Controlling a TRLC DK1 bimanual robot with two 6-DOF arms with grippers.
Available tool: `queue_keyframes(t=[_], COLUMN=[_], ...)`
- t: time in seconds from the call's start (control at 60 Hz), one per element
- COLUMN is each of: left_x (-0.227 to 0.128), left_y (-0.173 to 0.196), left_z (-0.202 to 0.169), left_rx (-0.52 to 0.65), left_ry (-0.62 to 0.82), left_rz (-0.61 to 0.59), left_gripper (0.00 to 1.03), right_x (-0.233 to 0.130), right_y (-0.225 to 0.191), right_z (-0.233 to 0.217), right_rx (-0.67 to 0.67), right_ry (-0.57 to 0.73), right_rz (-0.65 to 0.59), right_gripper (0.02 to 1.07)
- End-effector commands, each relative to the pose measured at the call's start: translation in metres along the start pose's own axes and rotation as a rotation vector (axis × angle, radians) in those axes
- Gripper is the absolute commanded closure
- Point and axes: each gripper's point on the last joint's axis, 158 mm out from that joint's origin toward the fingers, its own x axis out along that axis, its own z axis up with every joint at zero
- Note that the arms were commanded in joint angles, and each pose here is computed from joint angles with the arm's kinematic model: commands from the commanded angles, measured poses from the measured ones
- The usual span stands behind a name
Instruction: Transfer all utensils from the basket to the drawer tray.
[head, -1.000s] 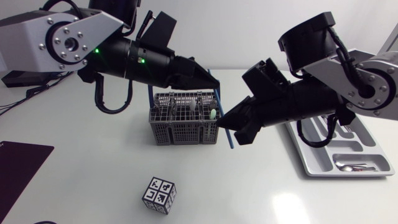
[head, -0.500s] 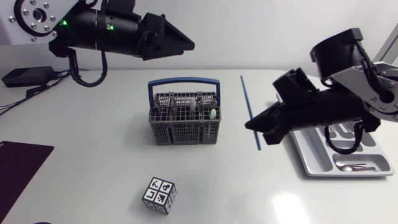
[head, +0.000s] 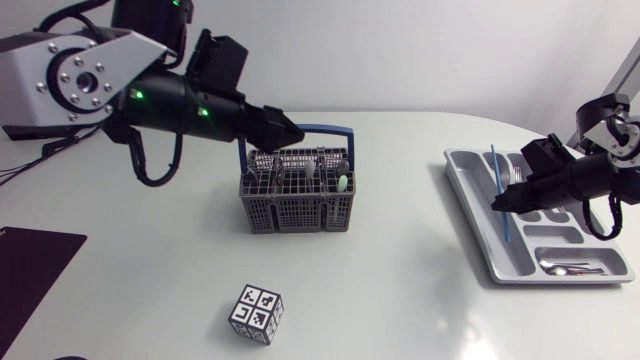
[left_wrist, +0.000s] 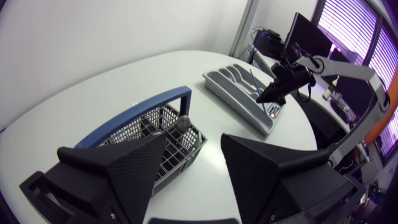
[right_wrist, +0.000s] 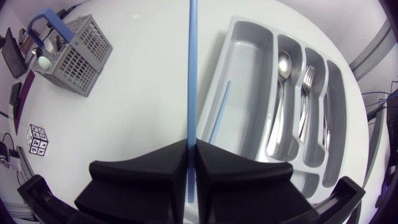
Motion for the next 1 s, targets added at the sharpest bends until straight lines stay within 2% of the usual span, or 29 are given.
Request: queue_keyframes(t=[0.0, 0.117, 0.2, 0.267, 0.433, 0.533, 0.6, 0.983], left_x=[0.018, 0.036, 0.045, 0.054, 0.070, 0.078, 0.083, 0.112], left_y=[-0.014, -0.032, -0.029, -0.027, -0.029, -0.032, -0.030, -0.023], left_z=[-0.024, -0.040, -0.041, -0.042, -0.041, -0.035, -0.032, -0.041], left_rx=[0.071, 0.152, 0.166, 0.156, 0.116, 0.094, 0.081, -0.005], left_ry=[0.061, 0.107, 0.121, 0.141, 0.187, 0.211, 0.224, 0.351], left_rz=[-0.013, -0.024, -0.008, -0.001, 0.017, 0.026, 0.050, 0.100], left_gripper=[0.41, 0.41, 0.41, 0.41, 0.43, 0.43, 0.43, 0.44], right_x=[0.011, 0.026, 0.033, 0.034, 0.037, 0.038, 0.037, 0.026], right_y=[-0.015, -0.030, -0.039, -0.044, -0.050, -0.049, -0.049, -0.039], right_z=[-0.003, -0.017, -0.025, -0.029, -0.036, -0.039, -0.040, -0.035], right_rx=[0.004, 0.039, 0.057, 0.065, 0.068, 0.068, 0.068, 0.047], right_ry=[0.029, 0.073, 0.094, 0.101, 0.121, 0.130, 0.134, 0.107], right_rz=[-0.025, -0.038, -0.048, -0.063, -0.083, -0.086, -0.092, -0.098], right_gripper=[1.01, 0.99, 0.98, 0.92, 0.64, 0.33, 0.20, 0.15])
